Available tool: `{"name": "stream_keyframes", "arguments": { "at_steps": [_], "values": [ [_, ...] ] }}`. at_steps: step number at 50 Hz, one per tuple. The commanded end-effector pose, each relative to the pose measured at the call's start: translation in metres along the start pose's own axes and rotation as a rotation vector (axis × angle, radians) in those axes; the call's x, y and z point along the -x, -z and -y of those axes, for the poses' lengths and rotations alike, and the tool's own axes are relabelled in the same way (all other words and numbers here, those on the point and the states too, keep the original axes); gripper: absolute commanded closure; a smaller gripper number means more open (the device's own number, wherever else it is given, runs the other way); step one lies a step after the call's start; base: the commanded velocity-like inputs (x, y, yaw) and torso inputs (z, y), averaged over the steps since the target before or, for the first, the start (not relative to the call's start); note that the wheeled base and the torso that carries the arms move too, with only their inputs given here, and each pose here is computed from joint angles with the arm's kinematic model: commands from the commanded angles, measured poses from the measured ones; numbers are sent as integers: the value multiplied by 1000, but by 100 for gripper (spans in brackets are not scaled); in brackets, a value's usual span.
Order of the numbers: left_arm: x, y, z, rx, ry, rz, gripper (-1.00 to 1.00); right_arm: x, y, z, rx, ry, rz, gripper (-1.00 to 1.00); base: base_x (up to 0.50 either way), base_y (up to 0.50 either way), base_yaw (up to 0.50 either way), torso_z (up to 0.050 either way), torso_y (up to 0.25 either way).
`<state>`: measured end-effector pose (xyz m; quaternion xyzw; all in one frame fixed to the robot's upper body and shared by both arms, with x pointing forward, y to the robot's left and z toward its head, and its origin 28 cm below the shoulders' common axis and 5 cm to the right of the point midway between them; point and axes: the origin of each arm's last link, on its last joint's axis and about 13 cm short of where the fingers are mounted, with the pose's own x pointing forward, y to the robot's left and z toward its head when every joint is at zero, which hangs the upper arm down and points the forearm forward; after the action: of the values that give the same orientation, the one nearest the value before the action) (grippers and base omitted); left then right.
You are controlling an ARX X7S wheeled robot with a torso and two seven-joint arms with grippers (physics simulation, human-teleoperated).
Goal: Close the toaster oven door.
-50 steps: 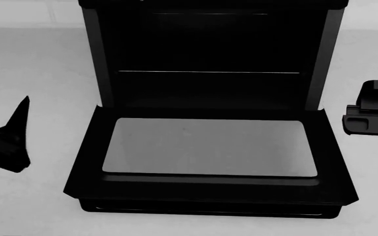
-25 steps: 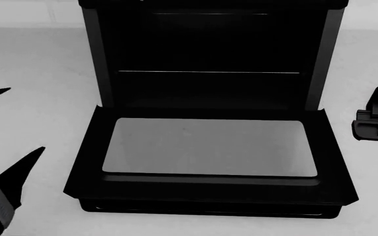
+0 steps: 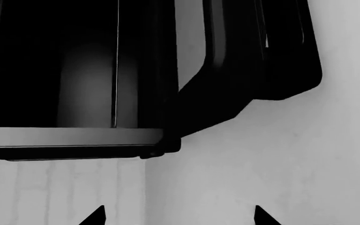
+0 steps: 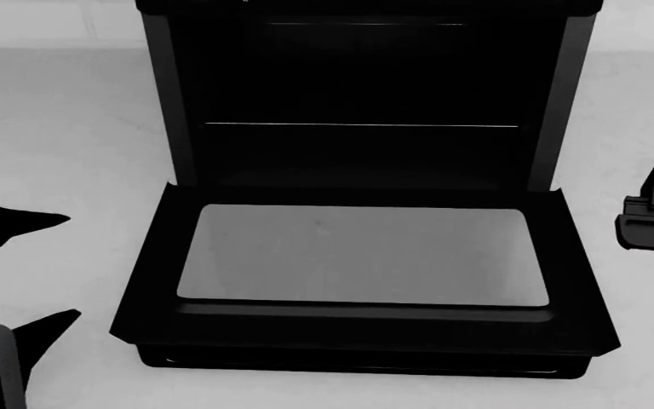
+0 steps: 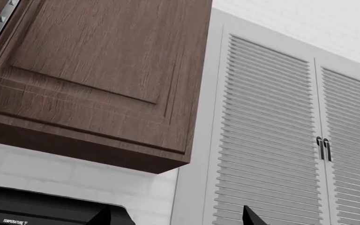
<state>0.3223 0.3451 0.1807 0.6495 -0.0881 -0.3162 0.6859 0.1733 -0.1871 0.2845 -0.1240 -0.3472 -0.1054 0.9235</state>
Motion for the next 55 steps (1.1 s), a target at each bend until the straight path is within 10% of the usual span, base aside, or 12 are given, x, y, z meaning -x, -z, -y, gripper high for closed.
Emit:
{"name": "stream_keyframes", "arguments": {
  "at_steps": [1, 38, 55],
  "values": [
    [-21, 13, 3, -55, 53, 23, -100, 0, -2, -1, 6, 3, -3, -100, 0, 0, 0, 0, 0],
    [-81, -18, -25, -221, 104, 273, -100, 9, -4, 7, 22, 35, -5, -100, 0, 0, 0, 0, 0],
    [-89, -30, -22, -88, -167, 392, -100, 11, -8, 12, 24, 49, 4, -100, 0, 0, -1, 0, 0]
  ]
}}
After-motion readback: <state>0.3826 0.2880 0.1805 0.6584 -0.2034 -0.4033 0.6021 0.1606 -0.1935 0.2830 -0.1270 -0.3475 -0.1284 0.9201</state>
